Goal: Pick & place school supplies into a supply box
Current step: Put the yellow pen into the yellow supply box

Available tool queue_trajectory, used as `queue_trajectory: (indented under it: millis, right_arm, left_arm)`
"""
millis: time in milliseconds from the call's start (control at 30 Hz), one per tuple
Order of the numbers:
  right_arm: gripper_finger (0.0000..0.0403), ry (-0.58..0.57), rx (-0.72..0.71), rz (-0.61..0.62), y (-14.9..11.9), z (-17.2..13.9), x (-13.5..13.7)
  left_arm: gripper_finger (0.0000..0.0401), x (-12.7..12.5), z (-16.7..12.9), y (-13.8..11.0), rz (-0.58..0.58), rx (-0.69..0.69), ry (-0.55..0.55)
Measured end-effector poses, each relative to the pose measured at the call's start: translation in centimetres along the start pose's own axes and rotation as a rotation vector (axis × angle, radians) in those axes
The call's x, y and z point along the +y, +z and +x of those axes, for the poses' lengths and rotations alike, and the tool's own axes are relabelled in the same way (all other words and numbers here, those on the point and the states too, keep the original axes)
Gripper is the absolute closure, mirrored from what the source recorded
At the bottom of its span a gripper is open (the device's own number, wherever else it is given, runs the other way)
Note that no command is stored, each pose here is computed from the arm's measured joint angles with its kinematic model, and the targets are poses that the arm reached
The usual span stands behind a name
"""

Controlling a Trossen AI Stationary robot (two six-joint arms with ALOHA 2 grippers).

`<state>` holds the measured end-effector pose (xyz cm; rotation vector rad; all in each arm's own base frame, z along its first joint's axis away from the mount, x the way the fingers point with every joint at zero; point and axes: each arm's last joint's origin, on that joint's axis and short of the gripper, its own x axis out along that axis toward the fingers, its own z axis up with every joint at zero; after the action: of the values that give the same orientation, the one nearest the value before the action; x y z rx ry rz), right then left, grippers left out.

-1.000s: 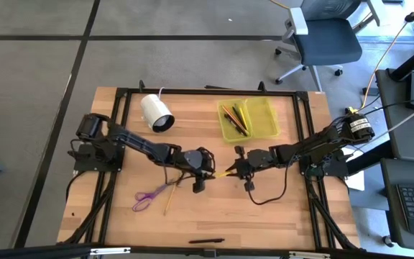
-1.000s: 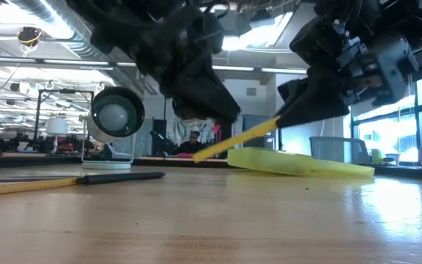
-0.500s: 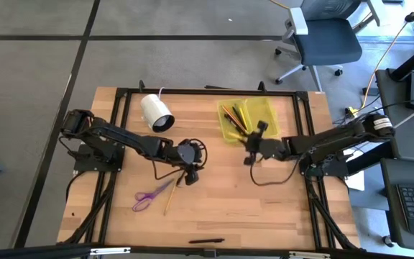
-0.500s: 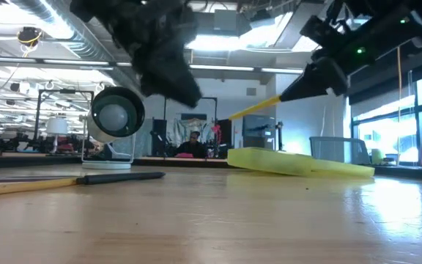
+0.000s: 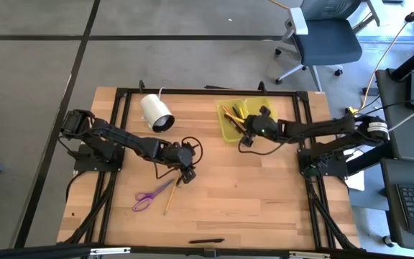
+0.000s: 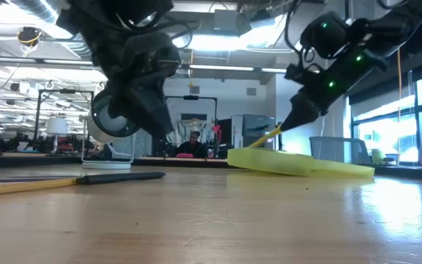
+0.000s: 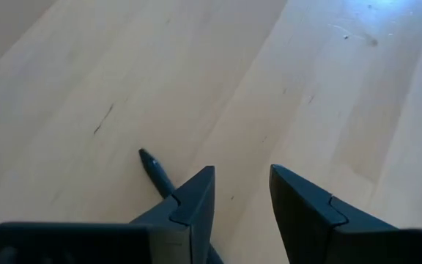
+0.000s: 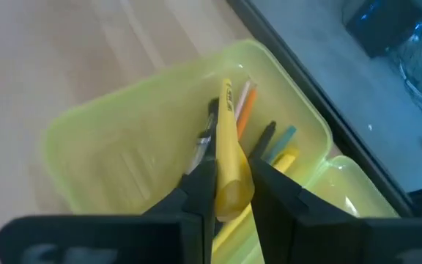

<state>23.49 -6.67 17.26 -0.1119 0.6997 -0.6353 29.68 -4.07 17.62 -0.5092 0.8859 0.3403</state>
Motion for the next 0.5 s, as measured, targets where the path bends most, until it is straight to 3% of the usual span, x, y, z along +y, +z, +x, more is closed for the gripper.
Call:
queue_trajectory:
  millis: [267,500]
  right_arm:
    - [0.0328,0.03,0.021,-0.007,-0.7,2.4,-0.1]
    - [0.0328,-0.011,0.02,-0.023,-1.2,4.1,0.0]
  left_arm:
    - [0.0278,0.5,0.3,-0.9,0.014,-0.012,0.055]
    - [0.0277,0.5,0.3,-0.9,0.038,-0.012,0.054]
